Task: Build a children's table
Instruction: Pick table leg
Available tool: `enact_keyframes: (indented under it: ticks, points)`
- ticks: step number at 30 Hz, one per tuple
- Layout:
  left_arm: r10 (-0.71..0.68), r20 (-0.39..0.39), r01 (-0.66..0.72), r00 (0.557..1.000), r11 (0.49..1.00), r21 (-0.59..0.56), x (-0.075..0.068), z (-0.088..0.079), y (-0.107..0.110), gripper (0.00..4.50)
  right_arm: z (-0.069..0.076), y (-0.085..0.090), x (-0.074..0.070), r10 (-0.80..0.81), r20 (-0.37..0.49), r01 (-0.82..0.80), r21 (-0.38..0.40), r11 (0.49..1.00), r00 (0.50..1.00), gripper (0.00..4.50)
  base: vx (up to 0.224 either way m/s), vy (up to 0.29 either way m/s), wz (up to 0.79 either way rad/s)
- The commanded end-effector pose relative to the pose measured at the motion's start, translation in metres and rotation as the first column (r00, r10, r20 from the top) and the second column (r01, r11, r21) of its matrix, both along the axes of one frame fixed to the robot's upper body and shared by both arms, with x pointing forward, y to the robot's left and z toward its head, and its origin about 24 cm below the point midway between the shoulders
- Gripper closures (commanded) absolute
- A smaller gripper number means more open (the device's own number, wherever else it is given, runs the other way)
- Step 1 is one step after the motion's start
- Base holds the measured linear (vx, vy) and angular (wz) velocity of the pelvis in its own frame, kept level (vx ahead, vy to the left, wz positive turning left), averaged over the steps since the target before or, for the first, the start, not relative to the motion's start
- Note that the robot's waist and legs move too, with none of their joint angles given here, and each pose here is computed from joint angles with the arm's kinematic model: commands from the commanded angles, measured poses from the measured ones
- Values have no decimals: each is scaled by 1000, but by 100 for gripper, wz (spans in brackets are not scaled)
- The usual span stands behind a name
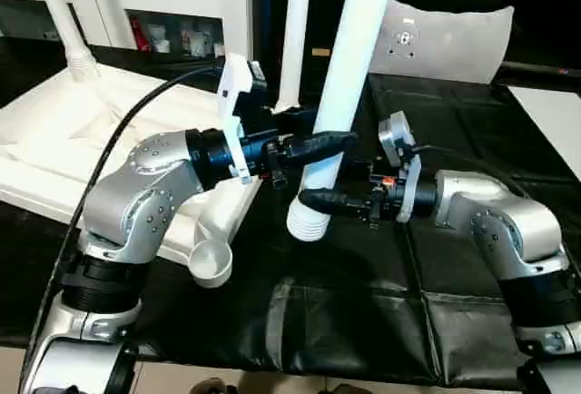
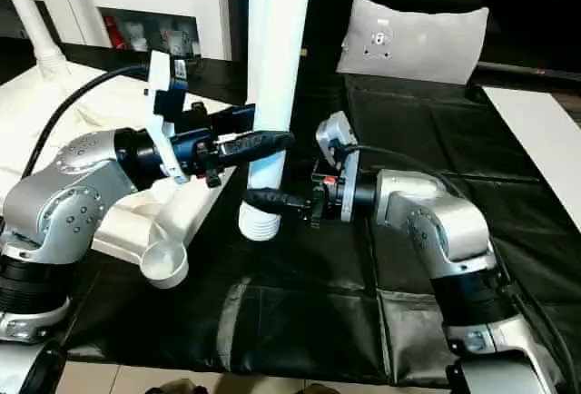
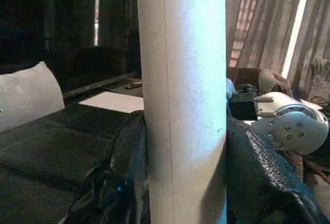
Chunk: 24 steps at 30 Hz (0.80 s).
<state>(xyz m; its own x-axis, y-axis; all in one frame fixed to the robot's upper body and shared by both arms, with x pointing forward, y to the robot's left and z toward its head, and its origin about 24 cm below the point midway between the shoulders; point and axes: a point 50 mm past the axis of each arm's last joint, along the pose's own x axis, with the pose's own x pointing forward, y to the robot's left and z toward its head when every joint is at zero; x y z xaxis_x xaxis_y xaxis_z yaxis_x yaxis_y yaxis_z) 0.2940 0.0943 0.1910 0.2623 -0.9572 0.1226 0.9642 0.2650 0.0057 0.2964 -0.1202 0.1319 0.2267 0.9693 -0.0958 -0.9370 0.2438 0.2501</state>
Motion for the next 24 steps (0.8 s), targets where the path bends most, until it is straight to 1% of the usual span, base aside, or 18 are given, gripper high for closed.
enact_keyframes:
  ticks: [1,4,5,14,24]
  points:
    - [-36,56,36,998,999,3,-3,10,-7,264,4,1,1,18,15,-18,-8,1000,1000,109,0,0,0]
    - [-39,58,39,998,999,1,-2,10,-9,264,4,3,0,28,15,-28,-6,1000,999,144,0,0,0]
    - [-38,60,38,997,999,-1,-2,9,-9,264,4,3,0,35,17,-35,-4,999,999,149,0,0,0]
    - [-37,60,37,998,999,-1,-1,9,-9,264,4,4,0,37,18,-37,-3,999,999,150,0,0,0]
    - [-50,65,49,997,999,8,-3,7,-15,264,5,11,-1,64,24,-65,12,998,998,150,0,0,0]
